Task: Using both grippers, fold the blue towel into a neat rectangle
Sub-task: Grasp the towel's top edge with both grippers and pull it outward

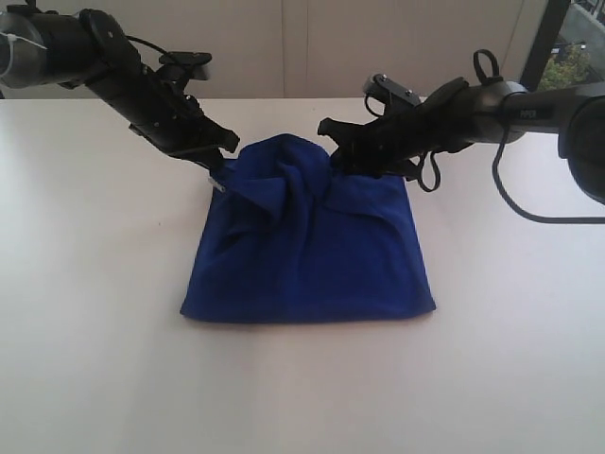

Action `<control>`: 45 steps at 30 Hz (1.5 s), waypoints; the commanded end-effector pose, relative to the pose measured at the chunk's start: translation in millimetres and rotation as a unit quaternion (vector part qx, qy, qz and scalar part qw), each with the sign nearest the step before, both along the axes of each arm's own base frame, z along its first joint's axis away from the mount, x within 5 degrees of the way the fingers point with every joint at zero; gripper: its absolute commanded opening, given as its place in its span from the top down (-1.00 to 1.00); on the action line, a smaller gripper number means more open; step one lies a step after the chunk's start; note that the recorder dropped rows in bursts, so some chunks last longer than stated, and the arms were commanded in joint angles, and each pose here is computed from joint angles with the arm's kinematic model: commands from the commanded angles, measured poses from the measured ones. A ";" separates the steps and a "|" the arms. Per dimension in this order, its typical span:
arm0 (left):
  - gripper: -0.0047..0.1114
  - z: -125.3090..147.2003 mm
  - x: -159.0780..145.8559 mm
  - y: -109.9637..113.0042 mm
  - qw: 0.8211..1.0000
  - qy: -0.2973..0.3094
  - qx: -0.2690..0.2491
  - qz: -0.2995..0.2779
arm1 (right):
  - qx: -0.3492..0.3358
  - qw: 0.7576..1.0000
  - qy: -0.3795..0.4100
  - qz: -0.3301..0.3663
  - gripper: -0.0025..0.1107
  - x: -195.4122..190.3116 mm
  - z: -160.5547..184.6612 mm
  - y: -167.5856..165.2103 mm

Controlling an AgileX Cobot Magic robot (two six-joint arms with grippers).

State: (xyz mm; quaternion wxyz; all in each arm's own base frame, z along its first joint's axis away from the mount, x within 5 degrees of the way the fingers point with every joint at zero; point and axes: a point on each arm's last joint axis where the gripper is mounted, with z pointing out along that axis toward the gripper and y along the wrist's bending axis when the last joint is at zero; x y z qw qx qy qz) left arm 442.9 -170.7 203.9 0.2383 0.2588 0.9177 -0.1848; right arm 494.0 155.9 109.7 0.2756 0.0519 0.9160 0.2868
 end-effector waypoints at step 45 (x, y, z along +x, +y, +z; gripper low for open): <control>0.92 14.3 -3.5 1.3 1.000 -0.022 0.002 -0.013 | -0.103 0.988 -0.091 0.071 0.96 -2.5 70.3 -13.0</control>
